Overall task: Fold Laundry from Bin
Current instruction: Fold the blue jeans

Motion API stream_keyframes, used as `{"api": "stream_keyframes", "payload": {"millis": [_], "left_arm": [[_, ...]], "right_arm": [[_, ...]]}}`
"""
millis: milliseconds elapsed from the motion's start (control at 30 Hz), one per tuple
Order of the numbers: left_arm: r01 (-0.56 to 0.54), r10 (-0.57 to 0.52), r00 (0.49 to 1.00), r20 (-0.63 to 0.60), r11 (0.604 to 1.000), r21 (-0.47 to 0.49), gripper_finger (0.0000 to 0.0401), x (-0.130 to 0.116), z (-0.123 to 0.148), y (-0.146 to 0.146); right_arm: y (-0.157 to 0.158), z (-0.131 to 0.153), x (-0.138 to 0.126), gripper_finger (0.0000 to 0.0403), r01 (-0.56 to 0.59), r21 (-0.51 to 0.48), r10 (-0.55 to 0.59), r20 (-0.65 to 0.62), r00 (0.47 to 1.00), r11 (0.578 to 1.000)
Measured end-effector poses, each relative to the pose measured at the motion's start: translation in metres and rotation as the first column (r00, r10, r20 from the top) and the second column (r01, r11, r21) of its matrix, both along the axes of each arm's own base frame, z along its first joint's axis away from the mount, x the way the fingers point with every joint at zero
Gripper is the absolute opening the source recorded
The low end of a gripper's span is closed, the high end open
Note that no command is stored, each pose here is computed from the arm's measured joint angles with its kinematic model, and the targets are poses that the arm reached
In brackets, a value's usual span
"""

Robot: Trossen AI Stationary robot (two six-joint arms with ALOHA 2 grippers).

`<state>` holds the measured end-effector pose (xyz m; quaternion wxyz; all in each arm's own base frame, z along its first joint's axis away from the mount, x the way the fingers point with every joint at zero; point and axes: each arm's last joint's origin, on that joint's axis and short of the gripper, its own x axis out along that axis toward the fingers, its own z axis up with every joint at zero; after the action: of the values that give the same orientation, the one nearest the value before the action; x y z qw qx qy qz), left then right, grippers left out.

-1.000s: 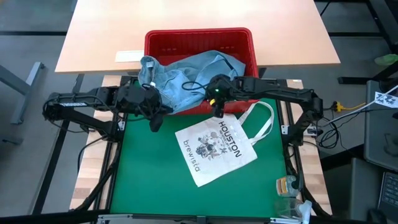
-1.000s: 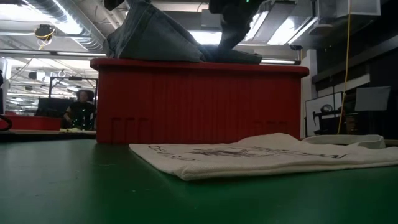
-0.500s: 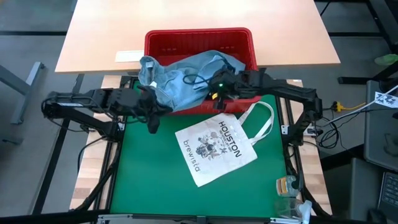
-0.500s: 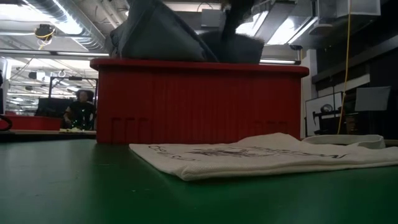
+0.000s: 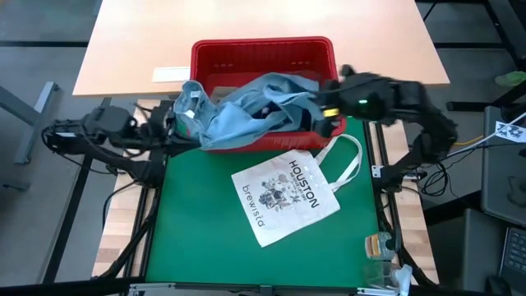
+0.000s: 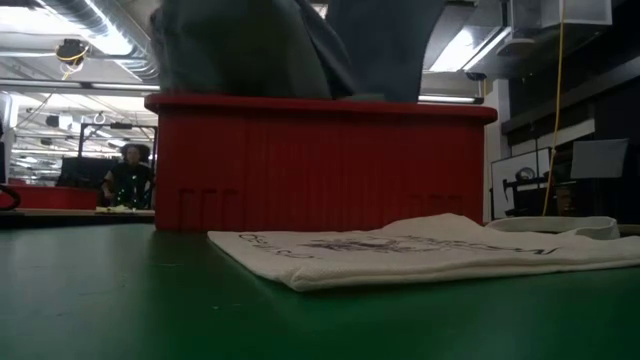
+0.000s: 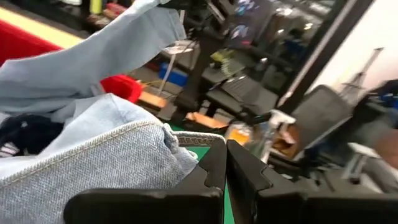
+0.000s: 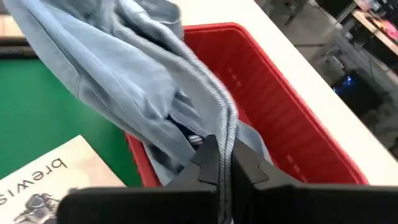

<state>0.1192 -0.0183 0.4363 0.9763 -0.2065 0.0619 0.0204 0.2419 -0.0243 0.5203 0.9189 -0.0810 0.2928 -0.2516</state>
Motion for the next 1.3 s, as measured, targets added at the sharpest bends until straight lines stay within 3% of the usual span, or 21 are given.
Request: {"api": "stream_keyframes", "payload": {"millis": [233, 467, 633, 833, 1067, 1300], "left_arm": [[0.177, -0.176, 0.984, 0.021, 0.984, -0.022, 0.0000, -0.014, 0.002, -0.008], [0.318, -0.349, 0.927, -0.137, 0.926, -0.205, 0.0000, -0.012, -0.013, -0.022], [0.246, -0.377, 0.874, -0.307, 0.888, -0.388, 0.0000, -0.005, -0.029, -0.034], [0.204, -0.443, 0.804, -0.398, 0.832, -0.516, 0.0000, 0.004, -0.038, -0.057], [0.082, -0.410, 0.755, -0.512, 0.834, -0.546, 0.0000, 0.016, -0.053, -0.085], [-0.041, -0.382, 0.686, -0.619, 0.829, -0.558, 0.0000, 0.030, -0.074, -0.120]], "right_arm": [[0.007, 0.028, -0.062, 0.0013, 0.025, 0.123, -0.052, 0.221, 0.974, 0.992], [0.017, 0.030, -0.106, 0.0015, -0.004, 0.285, -0.073, 0.258, 0.963, 0.958], [0.023, 0.028, -0.127, 0.0009, -0.001, 0.386, -0.106, 0.257, 0.960, 0.922], [0.027, 0.027, -0.142, 0.0015, -0.022, 0.476, -0.130, 0.283, 0.950, 0.879], [0.030, 0.031, -0.168, 0.0006, -0.129, 0.570, -0.094, 0.345, 0.934, 0.812], [0.038, 0.031, -0.175, 0.0017, -0.278, 0.687, 0.052, 0.330, 0.942, 0.671]]}}
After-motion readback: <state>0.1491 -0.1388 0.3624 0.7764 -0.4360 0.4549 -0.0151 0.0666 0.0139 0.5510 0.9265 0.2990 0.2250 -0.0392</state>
